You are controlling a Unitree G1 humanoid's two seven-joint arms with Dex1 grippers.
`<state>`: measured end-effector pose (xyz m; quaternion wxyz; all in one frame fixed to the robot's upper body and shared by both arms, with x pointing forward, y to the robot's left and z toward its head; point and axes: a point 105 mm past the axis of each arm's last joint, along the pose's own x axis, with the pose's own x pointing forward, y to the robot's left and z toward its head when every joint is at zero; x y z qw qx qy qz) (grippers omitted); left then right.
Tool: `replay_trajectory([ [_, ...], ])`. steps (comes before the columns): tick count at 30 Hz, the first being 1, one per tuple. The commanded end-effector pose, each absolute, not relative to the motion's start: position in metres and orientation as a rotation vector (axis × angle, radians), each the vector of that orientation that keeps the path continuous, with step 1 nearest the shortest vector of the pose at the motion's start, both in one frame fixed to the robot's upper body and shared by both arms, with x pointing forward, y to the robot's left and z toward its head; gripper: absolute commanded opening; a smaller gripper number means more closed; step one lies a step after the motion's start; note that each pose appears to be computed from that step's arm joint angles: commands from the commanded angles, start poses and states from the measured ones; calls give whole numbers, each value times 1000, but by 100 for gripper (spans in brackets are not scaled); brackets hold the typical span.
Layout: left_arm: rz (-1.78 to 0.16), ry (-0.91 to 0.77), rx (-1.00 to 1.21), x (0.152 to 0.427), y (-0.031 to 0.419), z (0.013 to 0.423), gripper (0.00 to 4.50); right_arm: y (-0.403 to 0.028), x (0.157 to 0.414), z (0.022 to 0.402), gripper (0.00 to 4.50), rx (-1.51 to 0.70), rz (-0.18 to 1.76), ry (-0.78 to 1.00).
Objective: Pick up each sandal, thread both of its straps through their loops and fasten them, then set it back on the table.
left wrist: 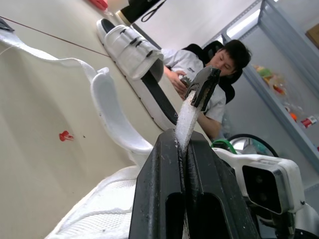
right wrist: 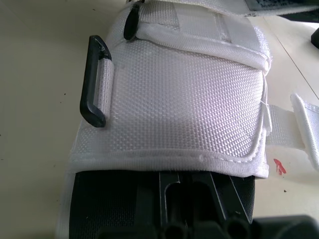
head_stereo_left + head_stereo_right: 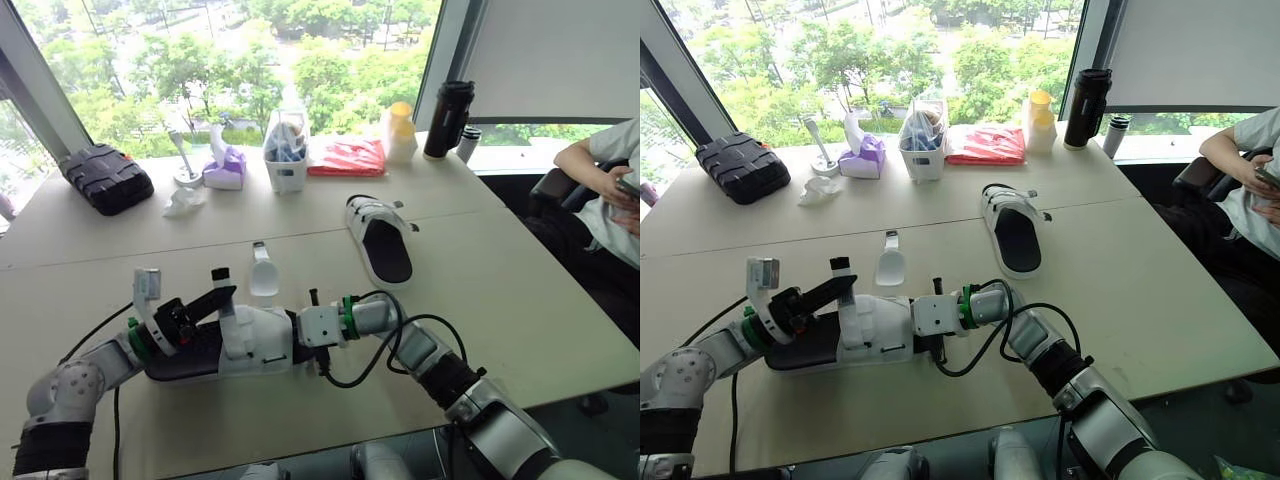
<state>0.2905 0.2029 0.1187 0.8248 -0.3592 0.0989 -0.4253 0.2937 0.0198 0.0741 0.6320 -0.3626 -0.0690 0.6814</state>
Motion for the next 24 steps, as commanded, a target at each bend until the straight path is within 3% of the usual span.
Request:
replay_trajectory([
  [1,-929,158,-761,298,205,125,5,7,289,43,0,-871,1591,-13],
  [11,-1017,116,-768,311,189,140,5,8,288,43,0,-871,1593,-13],
  [24,-940,236,-703,325,173,128,5,8,288,42,0,-871,1590,-10],
])
